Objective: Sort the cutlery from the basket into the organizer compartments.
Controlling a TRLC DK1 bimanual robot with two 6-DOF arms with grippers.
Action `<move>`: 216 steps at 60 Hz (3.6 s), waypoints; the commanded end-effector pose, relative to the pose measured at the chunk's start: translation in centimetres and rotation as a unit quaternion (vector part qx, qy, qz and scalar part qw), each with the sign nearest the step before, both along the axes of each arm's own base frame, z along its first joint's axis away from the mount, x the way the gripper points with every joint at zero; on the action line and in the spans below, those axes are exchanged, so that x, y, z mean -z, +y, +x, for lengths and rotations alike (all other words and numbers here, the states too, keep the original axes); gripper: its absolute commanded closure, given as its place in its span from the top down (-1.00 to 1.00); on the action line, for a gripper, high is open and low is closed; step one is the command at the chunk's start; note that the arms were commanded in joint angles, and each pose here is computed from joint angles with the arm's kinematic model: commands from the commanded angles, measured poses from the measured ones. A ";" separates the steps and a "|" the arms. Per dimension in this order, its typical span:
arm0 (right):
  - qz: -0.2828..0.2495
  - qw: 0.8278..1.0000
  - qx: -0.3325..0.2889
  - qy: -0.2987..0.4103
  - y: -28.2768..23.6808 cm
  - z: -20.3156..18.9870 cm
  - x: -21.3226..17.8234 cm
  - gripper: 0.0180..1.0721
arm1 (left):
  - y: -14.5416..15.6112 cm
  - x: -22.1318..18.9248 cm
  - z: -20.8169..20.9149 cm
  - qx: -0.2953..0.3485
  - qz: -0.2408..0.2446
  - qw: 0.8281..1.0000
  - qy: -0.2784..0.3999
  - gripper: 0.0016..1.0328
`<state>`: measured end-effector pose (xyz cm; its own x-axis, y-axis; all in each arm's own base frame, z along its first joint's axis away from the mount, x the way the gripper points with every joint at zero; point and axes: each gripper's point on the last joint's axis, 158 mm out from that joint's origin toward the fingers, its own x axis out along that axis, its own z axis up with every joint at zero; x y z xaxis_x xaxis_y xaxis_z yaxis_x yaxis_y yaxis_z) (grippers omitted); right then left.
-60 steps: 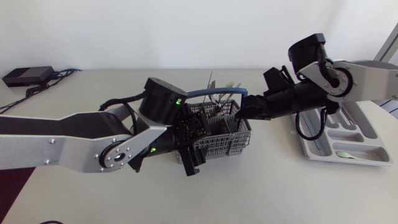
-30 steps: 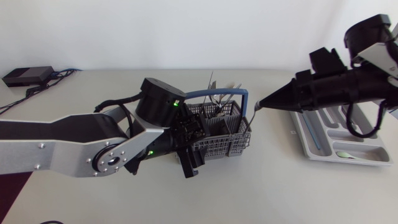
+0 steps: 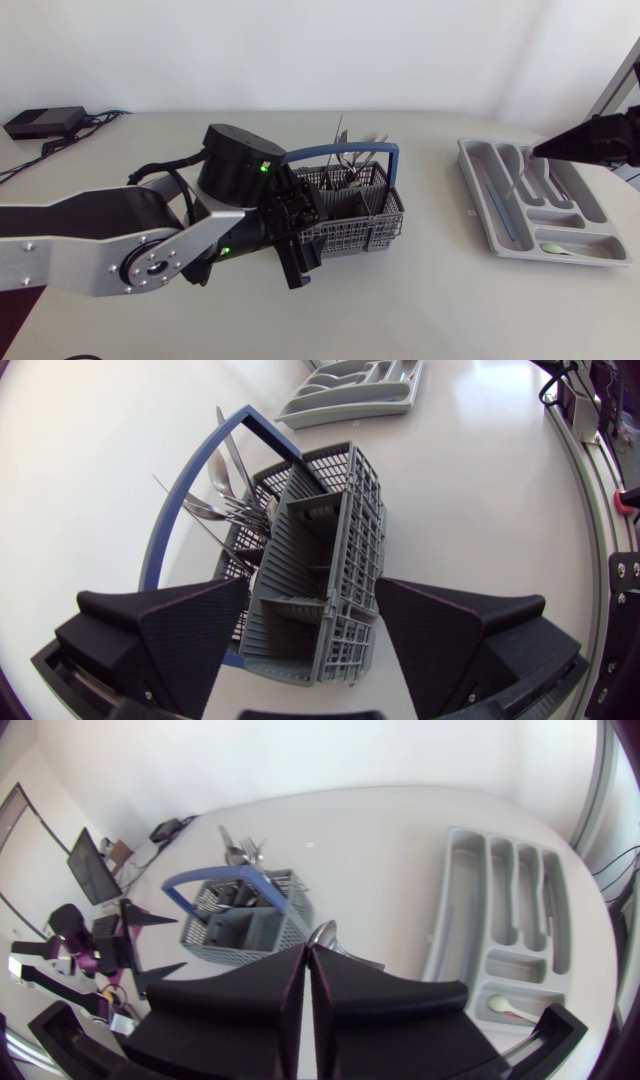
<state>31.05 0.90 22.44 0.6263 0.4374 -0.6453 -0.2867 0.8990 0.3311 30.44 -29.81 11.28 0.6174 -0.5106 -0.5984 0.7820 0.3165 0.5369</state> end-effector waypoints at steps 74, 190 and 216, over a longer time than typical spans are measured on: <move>-0.294 0.938 0.137 0.121 -20.9 0.2 21.7 -0.81 | 0.2 0.0 -1.1 0.002 0.018 1.000 -0.002 0.69; -0.221 0.971 -0.047 -0.075 2.5 1.6 11.8 0.20 | -3.6 -1.3 6.4 -0.024 -0.160 0.985 0.057 0.60; -0.220 0.972 -0.052 -0.064 1.4 2.0 13.9 0.20 | -5.9 -0.4 7.0 -0.018 -0.174 0.983 0.058 -0.12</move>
<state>33.41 2.62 9.87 0.6995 0.2057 -0.6844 -0.3904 0.9122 -0.1248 36.99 -34.91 11.70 0.5772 -0.6700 -0.4669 0.8166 0.4803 0.3202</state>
